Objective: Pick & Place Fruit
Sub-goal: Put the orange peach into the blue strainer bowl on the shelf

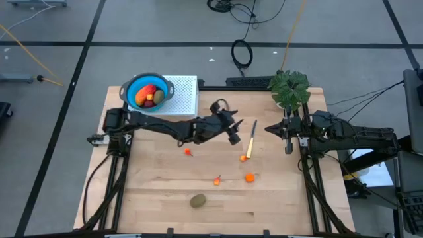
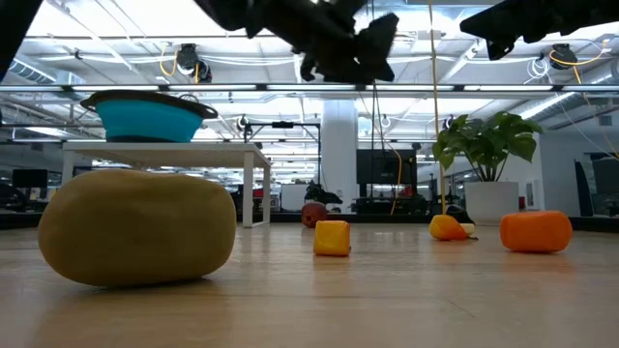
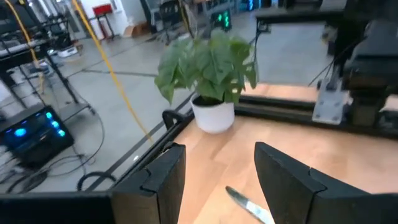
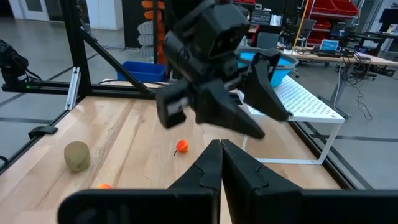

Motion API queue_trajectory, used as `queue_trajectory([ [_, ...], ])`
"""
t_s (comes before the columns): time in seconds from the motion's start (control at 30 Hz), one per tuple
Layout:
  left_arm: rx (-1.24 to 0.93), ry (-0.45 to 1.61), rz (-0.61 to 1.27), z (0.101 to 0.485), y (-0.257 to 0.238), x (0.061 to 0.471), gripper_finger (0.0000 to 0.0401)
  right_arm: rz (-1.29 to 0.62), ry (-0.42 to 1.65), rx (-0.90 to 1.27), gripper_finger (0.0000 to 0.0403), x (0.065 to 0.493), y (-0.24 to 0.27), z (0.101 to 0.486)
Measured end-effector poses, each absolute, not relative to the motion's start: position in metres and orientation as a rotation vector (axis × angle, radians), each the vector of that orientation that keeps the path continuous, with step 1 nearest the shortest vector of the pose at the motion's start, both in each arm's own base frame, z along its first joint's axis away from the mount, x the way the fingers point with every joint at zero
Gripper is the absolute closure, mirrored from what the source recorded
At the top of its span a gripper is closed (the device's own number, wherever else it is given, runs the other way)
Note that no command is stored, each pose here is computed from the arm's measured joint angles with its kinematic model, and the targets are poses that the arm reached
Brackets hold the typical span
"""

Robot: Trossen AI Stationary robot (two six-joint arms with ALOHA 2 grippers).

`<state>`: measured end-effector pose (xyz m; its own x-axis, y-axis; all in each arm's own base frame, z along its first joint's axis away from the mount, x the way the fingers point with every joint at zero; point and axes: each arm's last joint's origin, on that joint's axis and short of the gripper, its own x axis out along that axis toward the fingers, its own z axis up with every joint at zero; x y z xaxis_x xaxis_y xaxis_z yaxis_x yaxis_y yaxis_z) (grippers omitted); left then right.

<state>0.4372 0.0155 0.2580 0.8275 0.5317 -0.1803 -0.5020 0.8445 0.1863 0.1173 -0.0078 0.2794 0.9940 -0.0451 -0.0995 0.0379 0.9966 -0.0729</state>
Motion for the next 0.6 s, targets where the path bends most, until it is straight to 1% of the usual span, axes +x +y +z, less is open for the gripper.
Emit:
queue_trajectory([
  [0.17, 0.165, 0.368, 0.623, 0.257, 0.024, 0.455, 0.0210, -0.041, 0.104, -0.069, 0.0403, 0.117, -0.008, 0.279],
  [0.27, 0.128, 0.412, 0.661, 0.251, 0.032, 0.460, 0.0210, -0.038, 0.107, -0.068, 0.0403, 0.117, -0.008, 0.279],
  [0.4, 0.070, 0.419, 0.706, 0.243, 0.048, 0.461, 0.0210, -0.037, 0.108, -0.067, 0.0403, 0.117, -0.008, 0.279],
  [0.6, 0.058, 0.424, 0.736, 0.243, 0.065, 0.459, 0.0210, -0.037, 0.108, -0.067, 0.0403, 0.117, -0.008, 0.279],
])
